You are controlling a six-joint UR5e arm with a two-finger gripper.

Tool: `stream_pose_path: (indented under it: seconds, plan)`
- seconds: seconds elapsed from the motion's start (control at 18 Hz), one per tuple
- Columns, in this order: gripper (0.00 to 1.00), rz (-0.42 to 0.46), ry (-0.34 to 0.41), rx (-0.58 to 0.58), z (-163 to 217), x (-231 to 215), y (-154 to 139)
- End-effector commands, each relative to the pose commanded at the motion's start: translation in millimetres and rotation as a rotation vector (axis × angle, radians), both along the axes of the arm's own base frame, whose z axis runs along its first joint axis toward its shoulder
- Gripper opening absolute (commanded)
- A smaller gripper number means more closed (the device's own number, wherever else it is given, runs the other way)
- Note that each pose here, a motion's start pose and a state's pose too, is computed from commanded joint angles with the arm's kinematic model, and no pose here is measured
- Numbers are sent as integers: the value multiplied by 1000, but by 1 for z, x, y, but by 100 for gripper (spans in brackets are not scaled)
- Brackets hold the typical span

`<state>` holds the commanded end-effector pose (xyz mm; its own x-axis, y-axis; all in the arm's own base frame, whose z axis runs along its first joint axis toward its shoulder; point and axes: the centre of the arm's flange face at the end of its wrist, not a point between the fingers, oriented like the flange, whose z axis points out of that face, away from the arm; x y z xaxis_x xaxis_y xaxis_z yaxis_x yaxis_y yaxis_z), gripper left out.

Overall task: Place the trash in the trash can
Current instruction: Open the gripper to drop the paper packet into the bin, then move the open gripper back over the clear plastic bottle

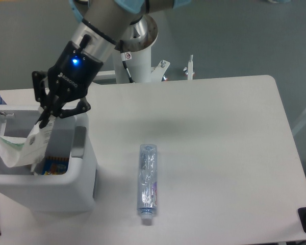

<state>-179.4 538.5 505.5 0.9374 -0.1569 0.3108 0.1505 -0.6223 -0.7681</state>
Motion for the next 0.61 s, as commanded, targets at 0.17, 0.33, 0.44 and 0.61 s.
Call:
stream_pose_path:
  seconds: [0.17,0.33,0.44,0.61]
  plan:
    - [77,2,5,3,2,-1,0]
    - [92,24,15,23,18,-12,0]
    - [100,78,-13,19,24,-38,7]
    - [100,216,-110,2,39,-86,19]
